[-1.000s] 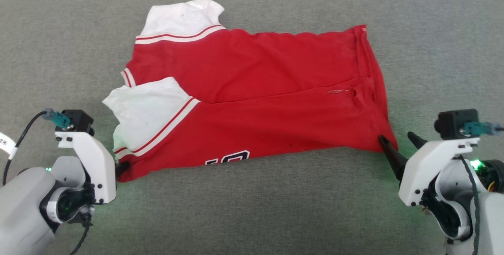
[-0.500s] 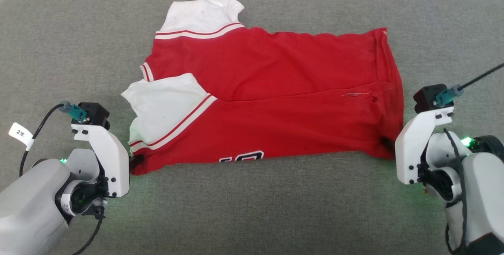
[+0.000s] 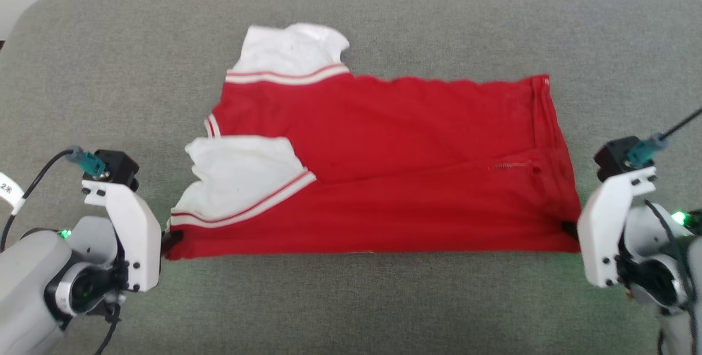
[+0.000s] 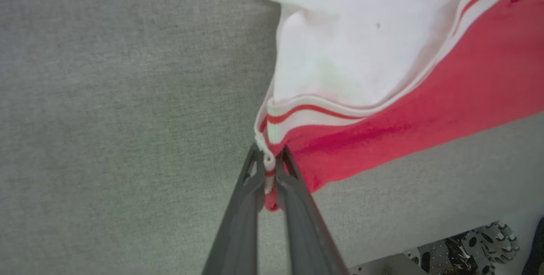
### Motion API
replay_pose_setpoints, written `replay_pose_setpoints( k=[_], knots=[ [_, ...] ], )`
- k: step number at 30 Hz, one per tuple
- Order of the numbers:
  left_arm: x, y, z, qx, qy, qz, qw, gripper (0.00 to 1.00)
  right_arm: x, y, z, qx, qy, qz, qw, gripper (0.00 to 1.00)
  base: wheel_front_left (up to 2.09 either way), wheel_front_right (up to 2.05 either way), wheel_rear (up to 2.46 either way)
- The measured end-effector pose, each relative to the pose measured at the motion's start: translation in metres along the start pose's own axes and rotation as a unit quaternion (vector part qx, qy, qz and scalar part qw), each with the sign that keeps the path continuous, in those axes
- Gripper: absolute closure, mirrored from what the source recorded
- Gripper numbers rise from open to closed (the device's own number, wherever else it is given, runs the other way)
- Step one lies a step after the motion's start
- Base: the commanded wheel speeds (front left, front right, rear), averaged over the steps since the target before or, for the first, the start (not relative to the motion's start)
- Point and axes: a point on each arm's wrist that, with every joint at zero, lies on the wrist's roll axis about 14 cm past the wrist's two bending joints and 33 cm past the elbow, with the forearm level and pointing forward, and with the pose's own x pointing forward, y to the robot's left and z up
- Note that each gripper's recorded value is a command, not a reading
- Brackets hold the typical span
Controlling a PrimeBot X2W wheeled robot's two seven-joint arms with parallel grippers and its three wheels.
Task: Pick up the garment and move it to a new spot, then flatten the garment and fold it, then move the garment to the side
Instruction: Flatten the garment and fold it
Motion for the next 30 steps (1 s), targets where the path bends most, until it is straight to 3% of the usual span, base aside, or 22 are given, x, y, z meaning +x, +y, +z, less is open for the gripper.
replay_pose_setpoints(
  k=[12,13,15,16,17,22,30],
  knots=[
    [-0.010,-0.017,-0.042,-0.013,0.040,-0.007,0.999,1.00,-0.019,0.004,-0.044,0.028,0.035,0.007,0.999,1.00,0.00,0.00,0.00],
    [-0.007,-0.019,-0.045,-0.018,0.044,-0.009,0.999,0.95,-0.018,0.006,-0.046,0.033,0.033,0.010,0.999,0.98,0.00,0.00,0.00],
    [-0.002,-0.020,-0.051,-0.025,0.050,-0.011,0.998,0.49,-0.015,0.008,-0.048,0.029,0.031,0.009,0.999,0.62,0.00,0.00,0.00],
    [0.001,-0.019,-0.053,-0.029,0.054,-0.010,0.998,0.04,-0.013,0.007,-0.050,0.029,0.031,0.007,0.999,0.11,0.00,0.00,0.00],
    [0.002,-0.017,-0.055,-0.035,0.058,-0.008,0.998,0.00,-0.012,0.007,-0.051,0.028,0.032,0.006,0.999,0.00,0.00,0.00,0.00],
    [0.003,-0.009,-0.049,-0.035,0.054,0.000,0.998,0.00,-0.016,0.006,-0.044,0.029,0.007,0.003,1.000,0.00,0.00,0.00,0.00],
    [-0.021,0.001,0.011,0.012,-0.012,0.019,1.000,0.00,-0.047,0.003,0.005,0.031,-0.128,-0.011,0.991,0.00,0.00,0.00,0.00]
  ],
)
